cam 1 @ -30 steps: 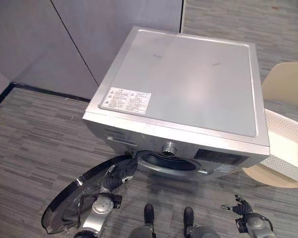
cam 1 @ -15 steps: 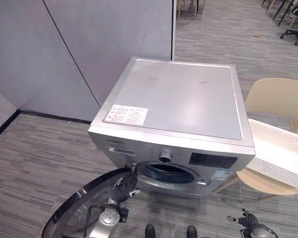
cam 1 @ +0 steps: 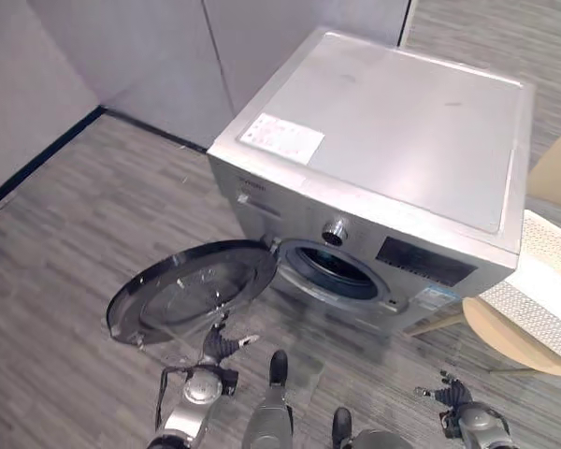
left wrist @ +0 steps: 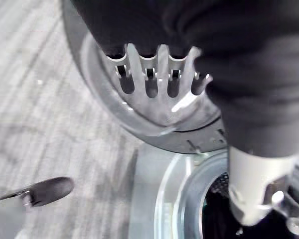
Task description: Grab the laundry basket,head to the washer,open it,put in the laundry and shut it.
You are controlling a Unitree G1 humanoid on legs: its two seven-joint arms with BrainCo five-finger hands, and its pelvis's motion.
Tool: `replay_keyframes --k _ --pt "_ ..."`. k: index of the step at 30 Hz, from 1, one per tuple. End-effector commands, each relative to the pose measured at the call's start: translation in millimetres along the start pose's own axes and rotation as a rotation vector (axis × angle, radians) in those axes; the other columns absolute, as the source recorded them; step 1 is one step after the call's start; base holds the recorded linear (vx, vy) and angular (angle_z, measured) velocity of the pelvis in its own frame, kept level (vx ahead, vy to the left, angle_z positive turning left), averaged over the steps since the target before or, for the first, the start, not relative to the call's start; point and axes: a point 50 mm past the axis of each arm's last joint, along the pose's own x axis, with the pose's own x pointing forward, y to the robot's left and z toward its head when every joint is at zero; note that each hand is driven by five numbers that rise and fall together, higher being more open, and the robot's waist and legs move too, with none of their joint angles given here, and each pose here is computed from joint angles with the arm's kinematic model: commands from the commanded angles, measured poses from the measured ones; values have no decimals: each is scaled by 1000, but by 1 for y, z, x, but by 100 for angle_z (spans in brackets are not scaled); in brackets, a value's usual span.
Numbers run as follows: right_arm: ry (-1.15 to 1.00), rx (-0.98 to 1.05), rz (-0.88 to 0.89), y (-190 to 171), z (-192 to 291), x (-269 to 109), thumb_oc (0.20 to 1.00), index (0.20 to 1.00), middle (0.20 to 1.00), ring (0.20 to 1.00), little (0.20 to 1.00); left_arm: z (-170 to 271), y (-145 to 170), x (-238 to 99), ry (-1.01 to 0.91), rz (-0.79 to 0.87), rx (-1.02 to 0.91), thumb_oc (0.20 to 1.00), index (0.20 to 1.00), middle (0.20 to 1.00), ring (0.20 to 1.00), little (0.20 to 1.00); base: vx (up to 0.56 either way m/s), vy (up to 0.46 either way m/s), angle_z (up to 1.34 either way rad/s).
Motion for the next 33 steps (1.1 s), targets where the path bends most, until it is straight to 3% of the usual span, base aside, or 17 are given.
replay_keyframes --k 1,6,13,14,17,22,27,33 --pt "2 38 -53 -12 -5 -1 1000 1000 1000 1000 1000 44 9 6 -199 17 12 1000 1000 1000 1000 1000 -133 66 72" --pt "52 42 -39 -10 -18 -3 1000 1000 1000 1000 1000 88 27 9 -373 73 120 1000 1000 1000 1000 1000 20 238 49" --pt "35 -29 10 -5 -21 -6 1000 1000 1000 1000 1000 162 92 18 -545 305 459 1000 1000 1000 1000 1000 78 173 11" --pt "25 -48 21 -4 -20 -7 1000 1000 1000 1000 1000 168 112 20 -517 374 506 1000 1000 1000 1000 1000 109 225 -26" --pt "28 -61 31 -3 -20 -6 1000 1000 1000 1000 1000 167 128 26 -452 417 525 1000 1000 1000 1000 1000 31 97 -31" --pt "24 -131 58 -5 -19 -6 1000 1000 1000 1000 1000 141 173 37 -151 463 645 1000 1000 1000 1000 1000 5 86 -24" --pt "57 -157 70 -6 -27 -7 1000 1000 1000 1000 1000 105 171 40 11 394 609 1000 1000 1000 1000 1000 24 46 -20" --pt "72 -152 54 -9 -28 -6 1000 1000 1000 1000 1000 73 127 47 22 273 521 1000 1000 1000 1000 1000 20 17 -7"
